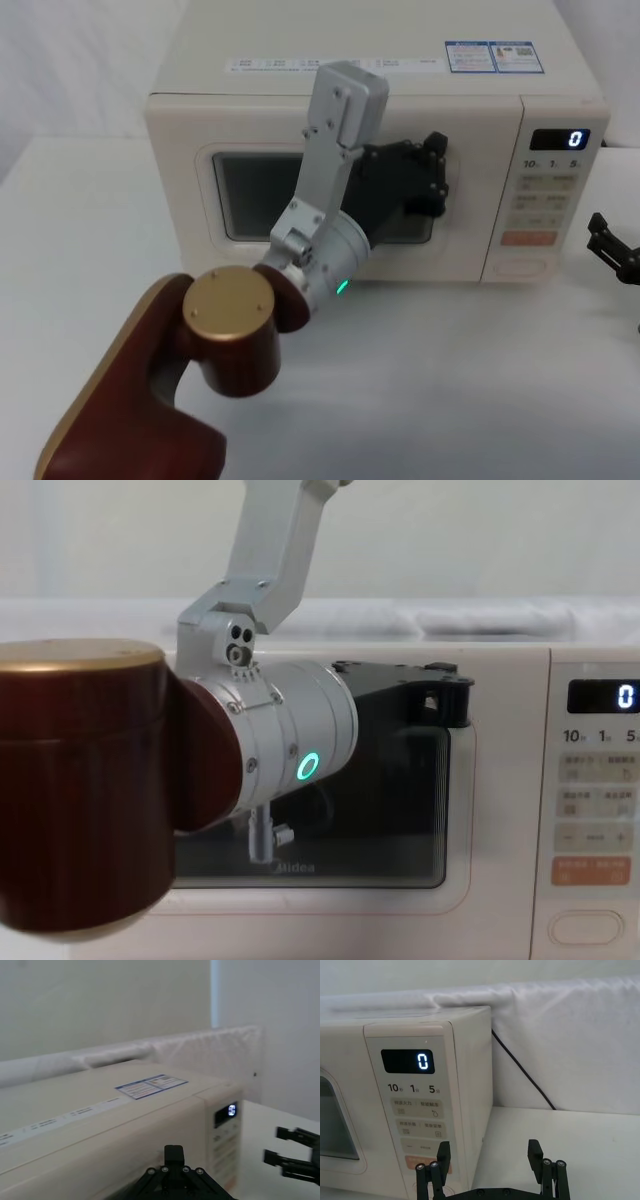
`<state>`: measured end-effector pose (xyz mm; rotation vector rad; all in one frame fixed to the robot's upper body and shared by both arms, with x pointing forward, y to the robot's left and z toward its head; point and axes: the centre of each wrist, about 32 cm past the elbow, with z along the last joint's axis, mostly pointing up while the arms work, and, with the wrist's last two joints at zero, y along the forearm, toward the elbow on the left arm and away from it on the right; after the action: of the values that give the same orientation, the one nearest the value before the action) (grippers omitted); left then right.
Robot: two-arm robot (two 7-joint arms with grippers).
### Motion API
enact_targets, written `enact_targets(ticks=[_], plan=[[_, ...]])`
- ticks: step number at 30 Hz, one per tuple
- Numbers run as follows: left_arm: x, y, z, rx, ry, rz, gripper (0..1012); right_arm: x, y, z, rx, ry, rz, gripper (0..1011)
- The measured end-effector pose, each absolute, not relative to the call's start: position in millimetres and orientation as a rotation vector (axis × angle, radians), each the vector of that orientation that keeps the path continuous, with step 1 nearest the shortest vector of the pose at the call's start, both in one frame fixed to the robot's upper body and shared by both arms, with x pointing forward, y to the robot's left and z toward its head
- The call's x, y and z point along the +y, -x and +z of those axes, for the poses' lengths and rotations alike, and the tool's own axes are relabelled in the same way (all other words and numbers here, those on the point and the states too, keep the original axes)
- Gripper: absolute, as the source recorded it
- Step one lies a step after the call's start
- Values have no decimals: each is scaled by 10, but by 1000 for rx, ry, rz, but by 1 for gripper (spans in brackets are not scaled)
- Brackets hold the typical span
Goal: Press the button to open the microwave door with one hand; close the microwave door with the other hand.
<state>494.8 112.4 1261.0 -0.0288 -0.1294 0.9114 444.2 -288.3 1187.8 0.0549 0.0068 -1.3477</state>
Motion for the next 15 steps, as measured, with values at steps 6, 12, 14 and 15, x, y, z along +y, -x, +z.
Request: enact_targets(ticks=[6, 12, 14, 15], plan=[[1188, -4796, 12581, -134, 30, 881, 0, -2883, -4442, 11878, 7, -55, -1348, 1002], [1333, -4628, 12514, -133, 18, 884, 0, -2883, -4442, 11878, 7, -55, -1348, 1002], [1393, -4572, 12483, -132, 15, 891, 0, -2883, -4442, 11878, 7, -55, -1348, 1002], [1413, -4553, 12477, -132, 17, 893, 0, -2883, -4442, 11878, 7, -55, -1348, 1002]])
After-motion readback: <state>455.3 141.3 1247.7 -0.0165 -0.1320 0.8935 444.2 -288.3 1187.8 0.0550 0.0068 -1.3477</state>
